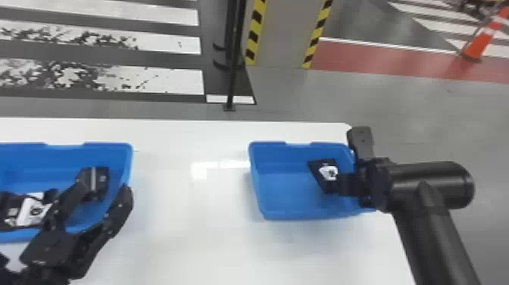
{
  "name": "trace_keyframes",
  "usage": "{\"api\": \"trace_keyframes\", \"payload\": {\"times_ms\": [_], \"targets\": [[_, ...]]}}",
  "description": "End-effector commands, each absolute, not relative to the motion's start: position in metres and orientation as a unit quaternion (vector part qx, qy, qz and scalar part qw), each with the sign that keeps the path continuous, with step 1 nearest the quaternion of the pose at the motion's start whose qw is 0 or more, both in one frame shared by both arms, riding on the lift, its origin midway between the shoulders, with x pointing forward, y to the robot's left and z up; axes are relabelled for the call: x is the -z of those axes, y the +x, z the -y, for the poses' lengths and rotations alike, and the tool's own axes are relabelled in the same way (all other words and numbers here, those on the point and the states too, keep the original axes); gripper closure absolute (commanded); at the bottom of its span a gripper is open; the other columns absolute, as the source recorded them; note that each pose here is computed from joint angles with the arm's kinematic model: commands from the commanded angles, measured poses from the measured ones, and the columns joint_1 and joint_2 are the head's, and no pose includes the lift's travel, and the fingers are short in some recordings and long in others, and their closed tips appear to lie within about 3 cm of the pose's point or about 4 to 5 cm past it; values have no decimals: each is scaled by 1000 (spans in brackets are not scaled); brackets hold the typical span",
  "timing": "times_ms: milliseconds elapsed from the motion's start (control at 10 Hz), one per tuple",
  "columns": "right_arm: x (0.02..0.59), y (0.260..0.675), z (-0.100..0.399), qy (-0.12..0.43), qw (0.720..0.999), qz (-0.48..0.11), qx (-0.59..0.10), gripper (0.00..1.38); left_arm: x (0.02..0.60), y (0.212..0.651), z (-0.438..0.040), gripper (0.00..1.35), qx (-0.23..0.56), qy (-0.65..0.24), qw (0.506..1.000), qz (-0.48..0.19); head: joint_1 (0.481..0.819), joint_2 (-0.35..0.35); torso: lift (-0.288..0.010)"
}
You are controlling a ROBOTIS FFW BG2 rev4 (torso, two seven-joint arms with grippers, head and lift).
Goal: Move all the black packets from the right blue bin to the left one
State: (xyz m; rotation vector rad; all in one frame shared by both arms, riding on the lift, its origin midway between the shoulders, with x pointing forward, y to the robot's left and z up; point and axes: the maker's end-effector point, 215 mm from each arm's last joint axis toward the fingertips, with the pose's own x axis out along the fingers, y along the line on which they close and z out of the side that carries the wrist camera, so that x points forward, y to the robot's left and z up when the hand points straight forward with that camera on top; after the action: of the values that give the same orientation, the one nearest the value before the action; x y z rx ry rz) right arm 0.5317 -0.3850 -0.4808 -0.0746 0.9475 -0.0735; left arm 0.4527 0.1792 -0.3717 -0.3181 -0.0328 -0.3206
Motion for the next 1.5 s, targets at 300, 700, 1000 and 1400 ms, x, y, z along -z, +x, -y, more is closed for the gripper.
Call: {"api": "trace_keyframes", "payload": {"times_ms": [300,700,1000,1400], "targets": [[456,543,321,6,924,-379,-50,1266,364,452,-183,213,155,-161,974,30,695,-196,-140],[348,569,187,71,951,-167,-251,1266,346,453,-189,206,144,-187,970,62,695,-100,-140],[334,514,43,124,890,-133,-418,1266,336,459,-170,216,163,-250,952,67,695,86,-140],[344,473,-22,134,850,-157,-484,1266,265,461,-143,214,198,-313,918,139,695,177,-140]]}}
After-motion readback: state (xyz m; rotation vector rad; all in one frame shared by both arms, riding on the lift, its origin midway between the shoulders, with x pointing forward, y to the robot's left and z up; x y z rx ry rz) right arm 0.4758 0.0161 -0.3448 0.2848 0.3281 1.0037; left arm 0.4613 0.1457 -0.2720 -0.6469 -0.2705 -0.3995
